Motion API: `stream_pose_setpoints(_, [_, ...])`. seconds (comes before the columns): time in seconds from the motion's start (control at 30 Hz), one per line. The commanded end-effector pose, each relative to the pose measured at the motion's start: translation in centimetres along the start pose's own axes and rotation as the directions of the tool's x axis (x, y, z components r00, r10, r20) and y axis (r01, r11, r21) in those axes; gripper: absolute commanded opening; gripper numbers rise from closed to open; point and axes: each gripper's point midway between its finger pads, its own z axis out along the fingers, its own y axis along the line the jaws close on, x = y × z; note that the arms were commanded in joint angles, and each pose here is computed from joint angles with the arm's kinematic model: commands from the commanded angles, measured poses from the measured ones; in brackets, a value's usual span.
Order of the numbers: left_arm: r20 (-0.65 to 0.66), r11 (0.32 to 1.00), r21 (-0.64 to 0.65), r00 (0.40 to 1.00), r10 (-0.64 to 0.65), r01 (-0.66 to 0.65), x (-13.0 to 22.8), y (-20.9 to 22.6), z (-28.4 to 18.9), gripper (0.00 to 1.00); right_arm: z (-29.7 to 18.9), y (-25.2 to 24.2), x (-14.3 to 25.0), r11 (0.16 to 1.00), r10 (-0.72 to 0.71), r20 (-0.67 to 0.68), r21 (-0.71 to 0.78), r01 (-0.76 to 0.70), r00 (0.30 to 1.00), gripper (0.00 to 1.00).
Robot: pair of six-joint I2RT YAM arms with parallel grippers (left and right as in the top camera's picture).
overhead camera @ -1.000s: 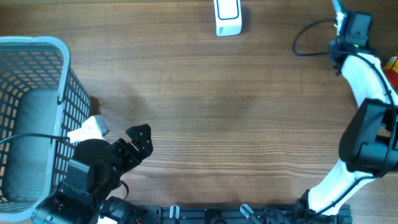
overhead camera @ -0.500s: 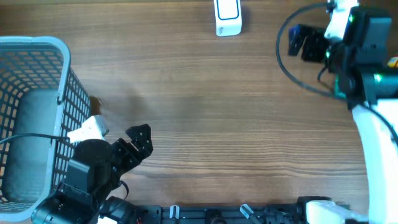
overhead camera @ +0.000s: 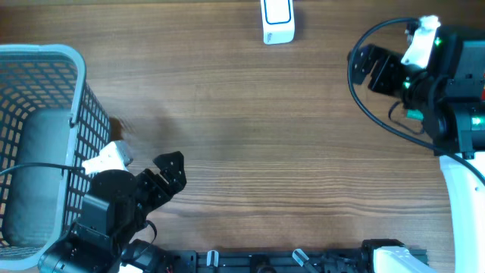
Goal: Scan the item barcode
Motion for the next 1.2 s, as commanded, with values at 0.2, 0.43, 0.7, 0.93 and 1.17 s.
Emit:
stream_pose_setpoints(0.2, [0.017,1.0,-0.002,1.0,0.022,-0.022,-0.3,0.0,-0.1,1.0,-12.7,3.6,-0.1,0.913,-0.309,0.627,-0.014,0.408,0.715,1.0])
stream_pose_setpoints(0.43, [0.017,1.0,-0.002,1.0,0.022,-0.022,-0.3,0.0,-0.1,1.0,-14.8,1.4,8.3,0.883,-0.236,0.875,0.01,0.47,0.423,1.0])
stream_pose_setpoints(0.7, [0.017,1.0,-0.002,1.0,0.022,-0.022,-0.3,0.0,-0.1,1.0,-8.6,-3.5,11.6,0.93,-0.242,0.845,0.063,0.361,0.476,1.0])
stream_pose_setpoints(0.93, [0.017,1.0,-0.002,1.0,0.022,-0.022,-0.3,0.0,-0.1,1.0,-3.9,-6.9,14.4,0.949,-0.283,0.724,0.118,0.291,0.629,1.0])
stream_pose_setpoints(1.17, [0.017,1.0,-0.002,1.0,0.022,-0.022,-0.3,0.0,-0.1,1.0,-1.1,-8.7,17.2,0.941,-0.334,0.591,0.158,0.3,0.734,1.0])
